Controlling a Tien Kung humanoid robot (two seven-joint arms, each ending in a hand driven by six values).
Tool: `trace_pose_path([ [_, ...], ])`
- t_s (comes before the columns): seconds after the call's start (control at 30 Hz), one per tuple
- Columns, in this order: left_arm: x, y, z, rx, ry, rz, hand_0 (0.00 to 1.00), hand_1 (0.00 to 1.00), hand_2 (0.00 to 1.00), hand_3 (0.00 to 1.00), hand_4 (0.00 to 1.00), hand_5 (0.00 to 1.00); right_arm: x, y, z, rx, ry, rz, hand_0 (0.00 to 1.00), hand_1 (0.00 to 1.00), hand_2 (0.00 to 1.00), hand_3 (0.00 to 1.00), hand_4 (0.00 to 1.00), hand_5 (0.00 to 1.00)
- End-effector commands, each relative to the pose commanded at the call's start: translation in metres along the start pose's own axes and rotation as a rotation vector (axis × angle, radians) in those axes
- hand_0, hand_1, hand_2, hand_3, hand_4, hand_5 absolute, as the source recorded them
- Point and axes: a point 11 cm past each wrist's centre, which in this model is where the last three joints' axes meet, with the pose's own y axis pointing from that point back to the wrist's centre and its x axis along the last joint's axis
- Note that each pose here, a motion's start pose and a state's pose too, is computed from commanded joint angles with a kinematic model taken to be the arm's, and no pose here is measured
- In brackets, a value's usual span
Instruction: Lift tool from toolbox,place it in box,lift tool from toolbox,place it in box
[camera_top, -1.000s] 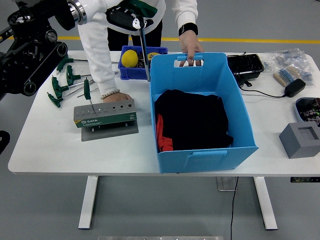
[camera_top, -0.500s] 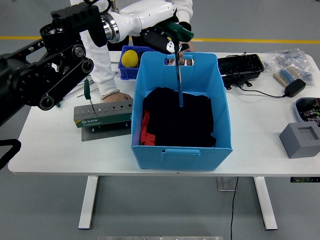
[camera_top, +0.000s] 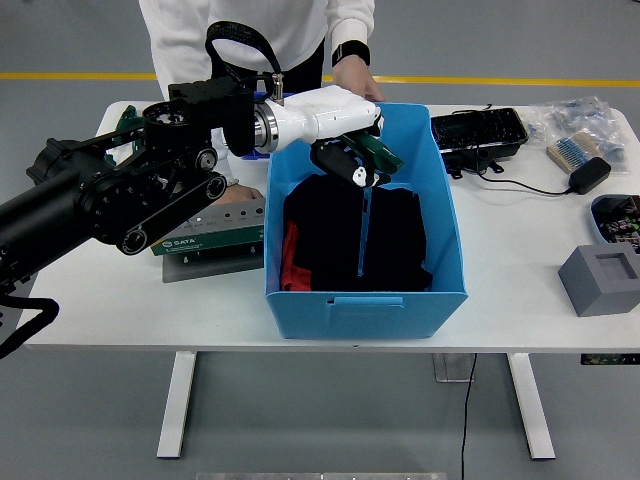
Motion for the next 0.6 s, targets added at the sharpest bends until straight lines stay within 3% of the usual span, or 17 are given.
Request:
trace_pose_path([
  [0.17,-0.012,-0.002,-0.003,-0.017,0.04,-0.074,0.129,0.002,0.043,0.066,0.67,0.514,0.001,0.0,-0.002,0.004,0.002,0.003,0.647,0.638,0.712,0.576,0.814,0.678],
  [0.2,-0.014,-0.003,-0.005,-0.016,0.054,-0.086,0.191,0.192,0.236,0.347,0.947,0.88,0.002,0.0,-0.002,0.005,0.003,0.003,0.647,0.637,0.712,0.576,0.815,0.678],
  [0.37,-0.018,-0.005,-0.009,-0.036,0.092,-0.096,0.191,0.192,0.236,0.347,0.947,0.88,0.003,0.0,-0.004,0.008,-0.002,0.006,0.647,0.637,0.712,0.576,0.815,0.678],
  [0.4,-0.019,-0.006,-0.009,-0.041,0.1,-0.095,0.312,0.422,0.511,0.58,0.973,0.884,0.003,0.0,-0.004,0.009,-0.003,0.006,0.647,0.637,0.712,0.576,0.815,0.679],
  [0.53,-0.02,-0.012,-0.01,-0.057,0.125,-0.075,0.312,0.422,0.511,0.58,0.973,0.884,0.004,0.0,-0.006,0.013,-0.001,0.007,0.647,0.637,0.712,0.576,0.815,0.679],
  [0.57,-0.02,-0.013,-0.01,-0.061,0.129,-0.066,0.429,0.548,0.616,0.654,0.988,0.872,0.004,0.0,-0.007,0.014,0.0,0.008,0.647,0.636,0.711,0.576,0.815,0.679],
  [0.6,-0.02,-0.014,-0.01,-0.063,0.131,-0.063,0.429,0.548,0.616,0.654,0.988,0.872,0.004,0.0,-0.007,0.014,0.0,0.008,0.647,0.636,0.711,0.576,0.815,0.679],
])
